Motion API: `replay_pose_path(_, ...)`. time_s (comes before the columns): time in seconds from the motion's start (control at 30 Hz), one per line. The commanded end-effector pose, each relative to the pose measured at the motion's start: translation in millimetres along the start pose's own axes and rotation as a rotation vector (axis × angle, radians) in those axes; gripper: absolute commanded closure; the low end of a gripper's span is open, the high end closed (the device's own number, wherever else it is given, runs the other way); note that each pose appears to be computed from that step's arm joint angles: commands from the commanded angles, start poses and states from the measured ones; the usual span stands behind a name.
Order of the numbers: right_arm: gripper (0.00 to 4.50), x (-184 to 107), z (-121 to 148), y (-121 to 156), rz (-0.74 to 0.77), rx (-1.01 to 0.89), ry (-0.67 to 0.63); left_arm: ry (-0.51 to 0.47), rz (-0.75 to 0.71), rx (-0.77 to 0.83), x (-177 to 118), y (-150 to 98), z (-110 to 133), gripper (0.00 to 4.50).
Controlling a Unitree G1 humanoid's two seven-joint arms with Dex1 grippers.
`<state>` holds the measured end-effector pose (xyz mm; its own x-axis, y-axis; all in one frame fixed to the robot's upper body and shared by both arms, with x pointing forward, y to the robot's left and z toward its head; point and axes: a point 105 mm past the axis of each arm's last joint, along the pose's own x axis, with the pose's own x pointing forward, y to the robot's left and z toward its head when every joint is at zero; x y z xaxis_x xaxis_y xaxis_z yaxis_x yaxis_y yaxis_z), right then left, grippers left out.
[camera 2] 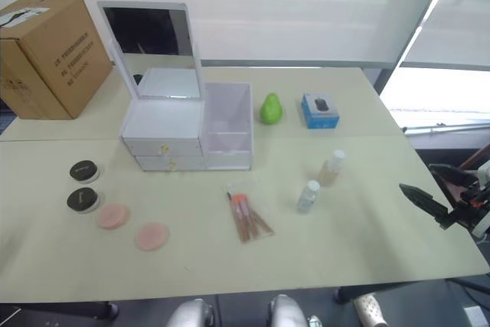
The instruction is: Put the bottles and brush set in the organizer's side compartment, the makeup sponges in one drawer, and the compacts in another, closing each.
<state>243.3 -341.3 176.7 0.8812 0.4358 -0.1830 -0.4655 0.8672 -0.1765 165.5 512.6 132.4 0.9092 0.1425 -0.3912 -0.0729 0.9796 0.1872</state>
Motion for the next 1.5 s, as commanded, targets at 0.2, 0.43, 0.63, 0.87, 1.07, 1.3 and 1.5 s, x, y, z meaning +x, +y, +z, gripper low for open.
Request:
replay_pose_path(0.2,0.00,3,12,4,0.019,-0.014,-0.025,-0.086,0.025,0.057,-2,8,33,0.03)
replay_pose_path(0.43,0.00,21,6,21,0.037,0.085,0.002,-0.176,-0.197,0.108,38,-43,44,0.03)
replay_pose_path(0.63,0.00,47,2,47,-0.062,0.133,-0.022,-0.258,-0.596,0.157,60,-163,57,0.03)
replay_pose_path(0.87,0.00,69,3,58,-0.254,0.194,-0.107,-0.335,-0.897,0.153,25,-249,85,0.03)
replay_pose_path(1.07,0.00,93,5,62,-0.289,0.214,-0.150,-0.338,-1.114,0.188,-1,-299,94,0.03)
replay_pose_path(1.3,0.00,124,4,69,-0.277,0.210,-0.170,-0.423,-1.204,0.218,-8,-337,108,0.03)
replay_pose_path(1.5,0.00,137,8,67,-0.272,0.204,-0.196,-0.521,-1.214,0.210,-11,-356,115,0.03)
